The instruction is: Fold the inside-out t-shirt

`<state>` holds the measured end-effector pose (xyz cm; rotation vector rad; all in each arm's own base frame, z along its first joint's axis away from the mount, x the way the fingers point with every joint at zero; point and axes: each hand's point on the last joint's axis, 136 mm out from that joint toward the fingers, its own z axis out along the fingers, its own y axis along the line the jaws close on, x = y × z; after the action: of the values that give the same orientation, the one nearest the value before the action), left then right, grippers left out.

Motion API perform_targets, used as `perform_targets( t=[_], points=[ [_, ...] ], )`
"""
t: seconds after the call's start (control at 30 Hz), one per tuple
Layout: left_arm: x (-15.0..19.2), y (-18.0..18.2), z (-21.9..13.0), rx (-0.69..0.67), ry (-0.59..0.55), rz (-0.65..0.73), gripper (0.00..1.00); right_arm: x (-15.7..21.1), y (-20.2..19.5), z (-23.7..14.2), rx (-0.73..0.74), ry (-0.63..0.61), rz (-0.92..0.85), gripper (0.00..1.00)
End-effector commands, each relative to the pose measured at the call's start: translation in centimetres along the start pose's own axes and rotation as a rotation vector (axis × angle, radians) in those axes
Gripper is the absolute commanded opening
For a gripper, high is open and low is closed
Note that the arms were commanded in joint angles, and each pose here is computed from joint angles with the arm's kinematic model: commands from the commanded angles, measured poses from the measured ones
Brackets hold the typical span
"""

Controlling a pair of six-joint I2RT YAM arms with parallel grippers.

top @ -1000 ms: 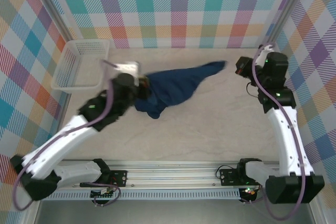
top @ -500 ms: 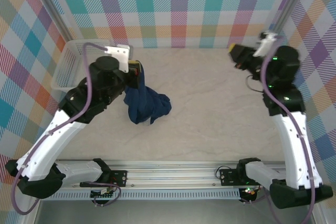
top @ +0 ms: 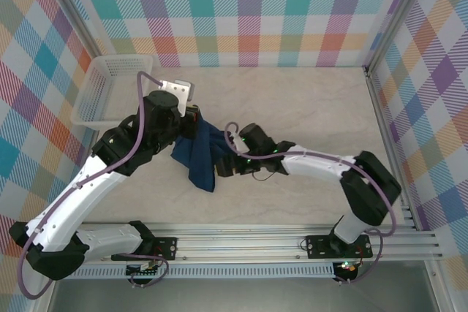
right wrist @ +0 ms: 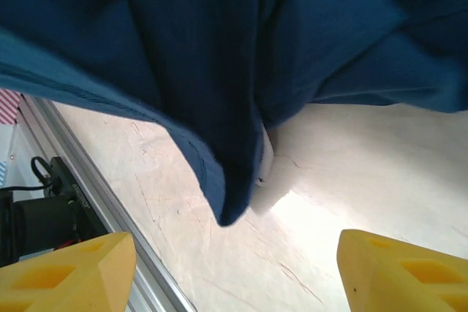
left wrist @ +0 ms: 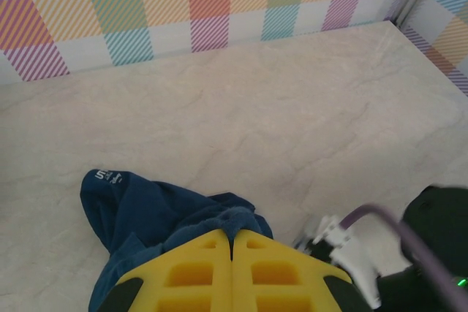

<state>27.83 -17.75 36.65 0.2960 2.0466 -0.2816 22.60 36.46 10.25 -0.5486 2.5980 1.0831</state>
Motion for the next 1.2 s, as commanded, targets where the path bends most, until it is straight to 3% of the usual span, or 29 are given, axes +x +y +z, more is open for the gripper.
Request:
perform_targets(
  t=[0.0,0.33,0.63,0.7,0.8,0.83,0.97,1.07,1.17],
  points=[
    [-0.1,1.5,-1.4,-0.047,-0.026,0.003,0.0,-2.9,0.6,1.9,-0.019,-0.097,0.05,0.67],
    [0.7,3.3,-3.1,-0.1,-0.049,0.008,0.0,-3.9,0.3,4.8,-0.044,-0.108,0.046,0.42],
    [0.9,3.5,-3.5,-0.102,-0.058,0.006,0.0,-3.8,-1.2,7.5,-0.01,-0.07,0.055,0.37],
    [0.9,3.6,-3.6,-0.106,-0.06,0.009,0.0,-4.2,-1.0,7.9,-0.016,-0.065,0.05,0.3],
    [0.8,3.9,-3.7,-0.122,-0.067,0.013,0.0,-5.3,-1.4,6.8,0.042,-0.093,0.016,0.09],
    [0.7,4.1,-3.8,-0.131,-0.075,0.014,0.0,-6.1,-1.7,5.4,0.074,-0.119,0.001,0.02],
    [-1.1,4.7,-5.1,-0.15,-0.151,-0.009,0.0,-10.3,-2.9,-5.3,0.153,-0.302,-0.021,0.0],
    [-3.7,4.2,-6.3,-0.113,-0.246,-0.04,0.0,-13.9,-2.9,-17.9,0.25,-0.53,-0.064,0.0],
    [-5.9,3.0,-6.6,-0.061,-0.295,-0.049,0.0,-15.6,0.1,-29.0,0.325,-0.77,-0.154,0.0]
  ],
)
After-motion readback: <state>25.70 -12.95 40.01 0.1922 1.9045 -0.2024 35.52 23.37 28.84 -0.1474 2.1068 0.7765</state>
